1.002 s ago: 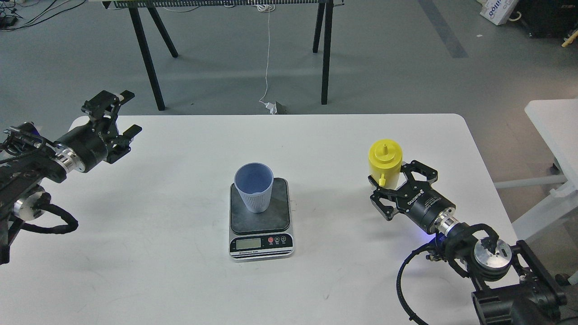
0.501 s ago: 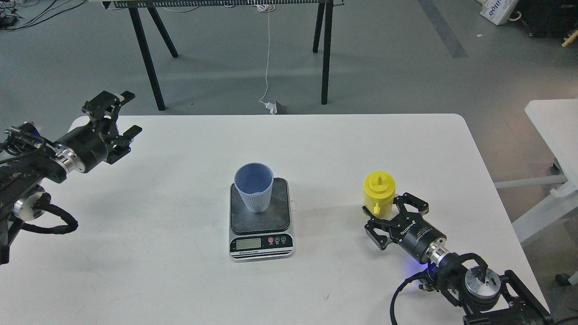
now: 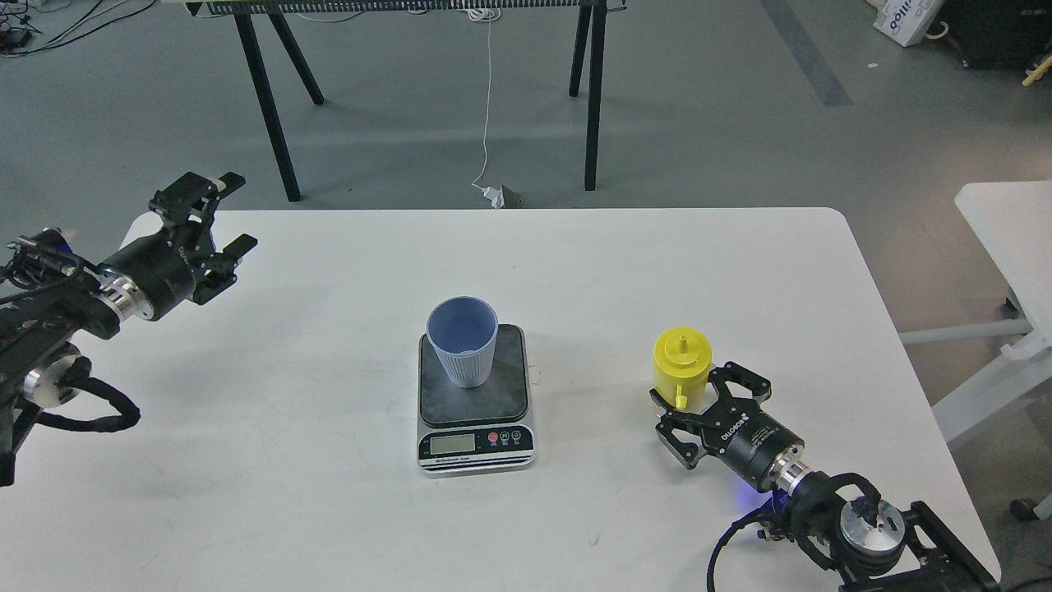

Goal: Pour seasoning into cup on scale with both arms
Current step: 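Lower the yellow bottle back onto the table with the right gripper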

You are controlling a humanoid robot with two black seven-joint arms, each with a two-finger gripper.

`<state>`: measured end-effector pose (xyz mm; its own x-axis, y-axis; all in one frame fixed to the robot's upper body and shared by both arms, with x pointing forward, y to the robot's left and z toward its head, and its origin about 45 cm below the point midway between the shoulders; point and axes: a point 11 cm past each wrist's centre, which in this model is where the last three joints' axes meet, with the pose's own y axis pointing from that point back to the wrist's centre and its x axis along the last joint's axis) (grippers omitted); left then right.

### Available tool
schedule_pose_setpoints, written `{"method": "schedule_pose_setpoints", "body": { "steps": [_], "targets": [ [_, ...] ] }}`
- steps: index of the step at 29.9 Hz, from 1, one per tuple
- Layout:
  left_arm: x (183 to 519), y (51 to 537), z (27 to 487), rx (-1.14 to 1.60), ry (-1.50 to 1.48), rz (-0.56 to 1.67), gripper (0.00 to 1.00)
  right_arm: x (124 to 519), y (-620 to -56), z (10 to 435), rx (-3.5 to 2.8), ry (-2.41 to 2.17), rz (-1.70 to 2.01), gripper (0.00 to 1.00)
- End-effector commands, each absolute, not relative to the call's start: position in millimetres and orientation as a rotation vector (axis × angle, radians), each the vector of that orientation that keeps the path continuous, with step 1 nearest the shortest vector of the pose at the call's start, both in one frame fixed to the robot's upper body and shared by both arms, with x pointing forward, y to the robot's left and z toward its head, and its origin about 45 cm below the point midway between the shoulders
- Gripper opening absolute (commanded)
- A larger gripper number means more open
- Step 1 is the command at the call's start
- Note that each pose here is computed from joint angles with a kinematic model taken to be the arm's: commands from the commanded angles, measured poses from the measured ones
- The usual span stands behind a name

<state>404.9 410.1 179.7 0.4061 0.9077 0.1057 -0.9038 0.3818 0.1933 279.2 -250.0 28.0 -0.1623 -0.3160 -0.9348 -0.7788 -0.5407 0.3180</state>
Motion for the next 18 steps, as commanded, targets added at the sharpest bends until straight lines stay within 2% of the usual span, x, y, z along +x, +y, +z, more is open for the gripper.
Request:
{"method": "schedule_pose_setpoints", "body": {
  "steps": [1,18],
  "targets": [
    [405,410,179,0.236,0.019,1.156,0.99,279,-251,28,-1.741,1.244,1.747,0.95],
    [405,404,177,0.254,0.019,1.132,0.99,271,-274,27,-1.702,1.286,1.735,0.95]
  ]
}}
